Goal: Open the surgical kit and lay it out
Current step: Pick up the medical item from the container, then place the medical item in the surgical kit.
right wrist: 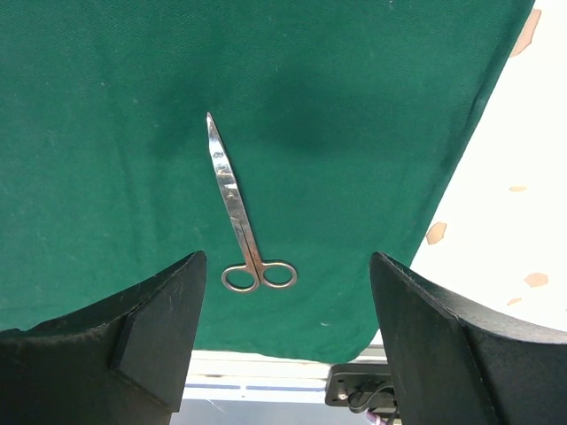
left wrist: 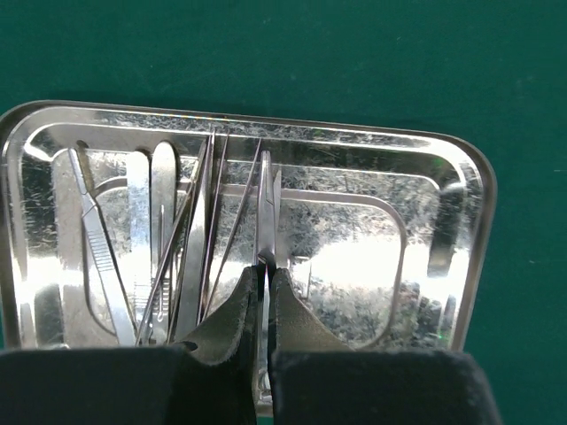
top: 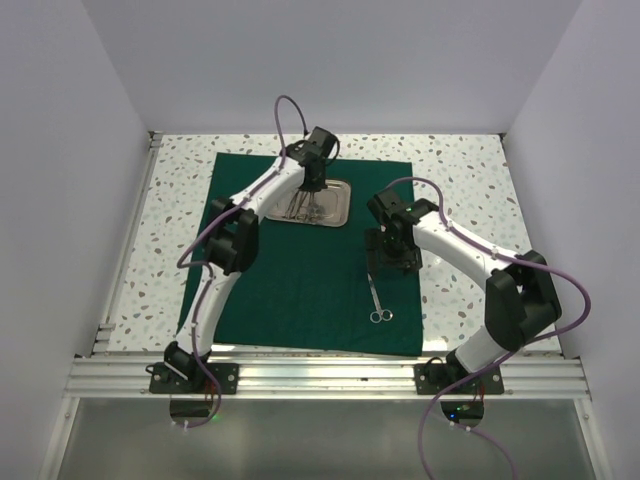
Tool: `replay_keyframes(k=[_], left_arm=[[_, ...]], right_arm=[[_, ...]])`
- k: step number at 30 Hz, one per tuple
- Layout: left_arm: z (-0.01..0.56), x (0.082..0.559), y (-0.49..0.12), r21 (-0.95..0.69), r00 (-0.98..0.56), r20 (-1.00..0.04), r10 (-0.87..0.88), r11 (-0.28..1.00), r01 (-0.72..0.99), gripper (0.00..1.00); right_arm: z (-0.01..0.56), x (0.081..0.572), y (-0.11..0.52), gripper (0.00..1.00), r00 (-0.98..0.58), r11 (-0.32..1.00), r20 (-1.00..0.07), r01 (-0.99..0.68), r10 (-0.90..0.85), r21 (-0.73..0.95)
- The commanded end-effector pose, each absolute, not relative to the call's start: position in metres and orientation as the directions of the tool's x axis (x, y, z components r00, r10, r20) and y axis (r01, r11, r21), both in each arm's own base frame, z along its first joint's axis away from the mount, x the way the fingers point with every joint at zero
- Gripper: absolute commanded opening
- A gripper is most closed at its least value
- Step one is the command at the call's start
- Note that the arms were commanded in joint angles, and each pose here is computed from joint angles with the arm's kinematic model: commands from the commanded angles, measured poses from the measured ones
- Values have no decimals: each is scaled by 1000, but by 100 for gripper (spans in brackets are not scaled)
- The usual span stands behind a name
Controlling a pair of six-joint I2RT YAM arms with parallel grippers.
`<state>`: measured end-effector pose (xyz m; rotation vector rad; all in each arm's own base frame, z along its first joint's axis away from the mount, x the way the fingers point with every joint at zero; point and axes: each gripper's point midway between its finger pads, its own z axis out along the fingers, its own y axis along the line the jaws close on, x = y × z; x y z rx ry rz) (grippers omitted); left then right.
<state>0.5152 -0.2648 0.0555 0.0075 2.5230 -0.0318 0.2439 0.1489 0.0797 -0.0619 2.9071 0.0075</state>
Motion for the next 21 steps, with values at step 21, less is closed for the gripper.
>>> replay_keyframes(k=[21], left_arm=[[119,343,-341,-290,-852,-517,-85,953,81,0]], right_arm=[[188,221,87,99,-823,967,-524,254,220,8]])
